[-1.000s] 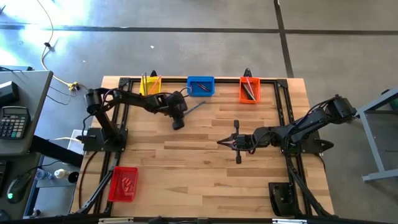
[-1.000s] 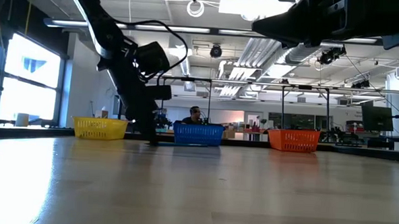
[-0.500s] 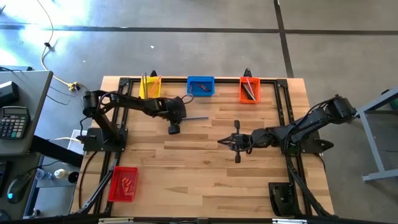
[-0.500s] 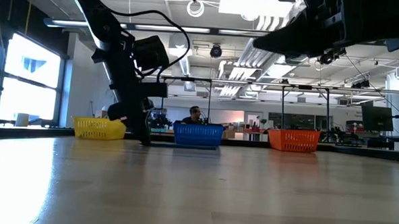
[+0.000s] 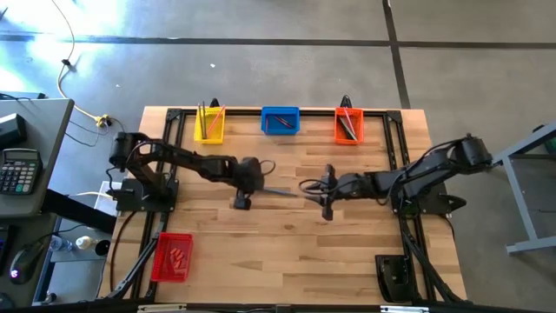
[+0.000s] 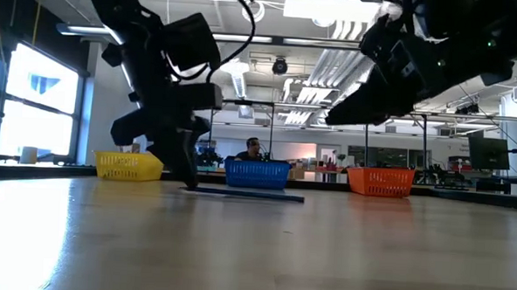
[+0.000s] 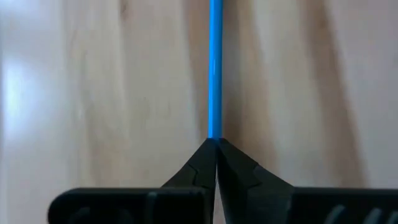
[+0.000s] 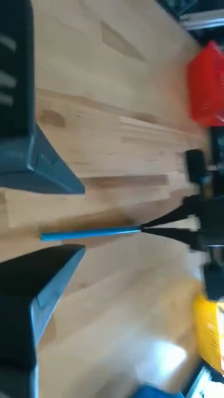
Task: Sort crayons/erasers/pens/pencils in bins
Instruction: Put the blue colored pencil into the yellow bin
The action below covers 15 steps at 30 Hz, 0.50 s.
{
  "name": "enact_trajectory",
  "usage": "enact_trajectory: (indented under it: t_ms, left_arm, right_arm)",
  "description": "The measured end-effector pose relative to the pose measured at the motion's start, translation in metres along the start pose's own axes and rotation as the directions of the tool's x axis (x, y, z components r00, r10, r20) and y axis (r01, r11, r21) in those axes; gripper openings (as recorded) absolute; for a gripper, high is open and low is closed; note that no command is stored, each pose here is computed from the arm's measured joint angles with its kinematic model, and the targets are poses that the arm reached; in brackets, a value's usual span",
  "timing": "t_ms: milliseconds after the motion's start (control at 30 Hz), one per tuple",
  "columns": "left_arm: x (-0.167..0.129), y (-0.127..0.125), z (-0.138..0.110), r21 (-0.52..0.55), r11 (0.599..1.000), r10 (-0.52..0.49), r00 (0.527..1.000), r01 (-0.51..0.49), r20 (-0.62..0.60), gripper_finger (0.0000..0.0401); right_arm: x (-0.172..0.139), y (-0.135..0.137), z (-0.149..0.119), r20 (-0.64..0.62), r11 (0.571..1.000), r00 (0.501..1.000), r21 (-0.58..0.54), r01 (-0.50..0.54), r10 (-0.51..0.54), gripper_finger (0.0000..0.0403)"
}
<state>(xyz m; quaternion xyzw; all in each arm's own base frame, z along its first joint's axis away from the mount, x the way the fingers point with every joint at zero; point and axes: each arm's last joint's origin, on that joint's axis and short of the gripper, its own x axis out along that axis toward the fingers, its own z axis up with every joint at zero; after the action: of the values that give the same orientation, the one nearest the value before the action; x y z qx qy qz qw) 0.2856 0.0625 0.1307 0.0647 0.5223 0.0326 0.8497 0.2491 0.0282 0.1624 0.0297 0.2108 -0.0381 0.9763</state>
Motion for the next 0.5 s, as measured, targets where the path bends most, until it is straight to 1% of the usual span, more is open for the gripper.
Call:
enact_trajectory:
  t_ms: [100, 233, 400, 500]
  left_arm:
    - [-0.001, -0.008, 0.006, 0.014, 1.0, -0.007, 0.999, 0.006, 0.039, 0.0001]
    - [-0.001, -0.014, 0.01, 0.018, 1.0, -0.014, 0.998, 0.013, 0.068, 0.0001]
    - [-0.002, -0.018, 0.013, 0.023, 1.0, -0.019, 0.996, 0.017, 0.09, 0.0001]
    - [-0.002, -0.02, 0.013, 0.028, 0.999, -0.022, 0.996, 0.02, 0.087, 0.0001]
  right_arm:
    - [0.013, 0.003, -0.003, -0.064, 1.0, 0.998, -0.01, 0.001, -0.001, 0.0161]
    - [0.033, 0.008, 0.0, -0.163, 0.999, 0.986, -0.031, 0.011, -0.016, 0.0187]
    - [0.059, 0.01, 0.005, -0.248, 0.999, 0.968, -0.036, 0.03, -0.038, 0.0202]
    - [0.074, 0.004, 0.003, -0.315, 0.995, 0.944, -0.015, 0.098, -0.097, 0.0204]
